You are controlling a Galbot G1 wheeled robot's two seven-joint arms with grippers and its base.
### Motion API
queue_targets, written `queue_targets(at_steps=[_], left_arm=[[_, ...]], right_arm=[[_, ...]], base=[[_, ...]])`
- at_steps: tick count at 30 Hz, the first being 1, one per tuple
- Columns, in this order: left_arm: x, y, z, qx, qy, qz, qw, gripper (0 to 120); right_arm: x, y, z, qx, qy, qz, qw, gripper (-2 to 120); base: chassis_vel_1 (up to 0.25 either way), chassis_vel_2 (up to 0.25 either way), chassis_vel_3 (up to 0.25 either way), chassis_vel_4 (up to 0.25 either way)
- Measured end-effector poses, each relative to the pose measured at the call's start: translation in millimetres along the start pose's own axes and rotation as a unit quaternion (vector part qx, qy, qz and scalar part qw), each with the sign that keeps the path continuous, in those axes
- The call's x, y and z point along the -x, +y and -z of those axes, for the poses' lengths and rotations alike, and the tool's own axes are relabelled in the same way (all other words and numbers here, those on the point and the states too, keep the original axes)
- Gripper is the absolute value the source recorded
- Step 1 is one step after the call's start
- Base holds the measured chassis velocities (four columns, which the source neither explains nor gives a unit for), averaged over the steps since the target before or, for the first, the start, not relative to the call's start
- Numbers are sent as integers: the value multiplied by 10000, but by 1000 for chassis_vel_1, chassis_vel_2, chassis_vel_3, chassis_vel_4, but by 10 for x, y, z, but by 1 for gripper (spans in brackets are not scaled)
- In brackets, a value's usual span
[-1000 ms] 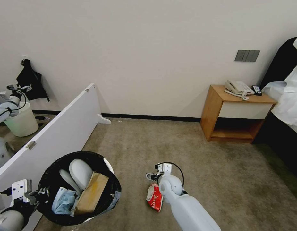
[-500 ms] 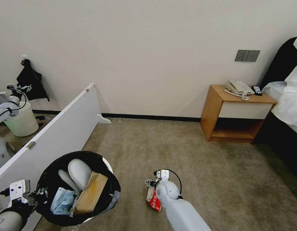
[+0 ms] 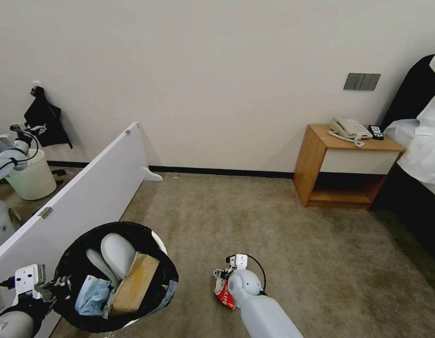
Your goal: Pick up the trash bin, then pick up the garbage from the floor and place it into the trash bin.
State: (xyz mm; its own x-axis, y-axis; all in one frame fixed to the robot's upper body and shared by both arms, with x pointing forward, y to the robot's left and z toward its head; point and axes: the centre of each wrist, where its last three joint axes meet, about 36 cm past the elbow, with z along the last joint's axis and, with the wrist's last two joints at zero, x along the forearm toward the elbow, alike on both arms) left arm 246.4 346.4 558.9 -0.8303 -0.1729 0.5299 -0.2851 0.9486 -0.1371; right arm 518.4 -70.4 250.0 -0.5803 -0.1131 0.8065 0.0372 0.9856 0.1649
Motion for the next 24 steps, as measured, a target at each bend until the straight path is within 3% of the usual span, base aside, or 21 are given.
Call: queue_targets(at_steps=[24], left_arm=[[-6,-2,15,-28,-36,-15,10000,3]], right_arm=[[73,-72,-211,136,426,-94,9990,99]], base=[[0,0,0,0]])
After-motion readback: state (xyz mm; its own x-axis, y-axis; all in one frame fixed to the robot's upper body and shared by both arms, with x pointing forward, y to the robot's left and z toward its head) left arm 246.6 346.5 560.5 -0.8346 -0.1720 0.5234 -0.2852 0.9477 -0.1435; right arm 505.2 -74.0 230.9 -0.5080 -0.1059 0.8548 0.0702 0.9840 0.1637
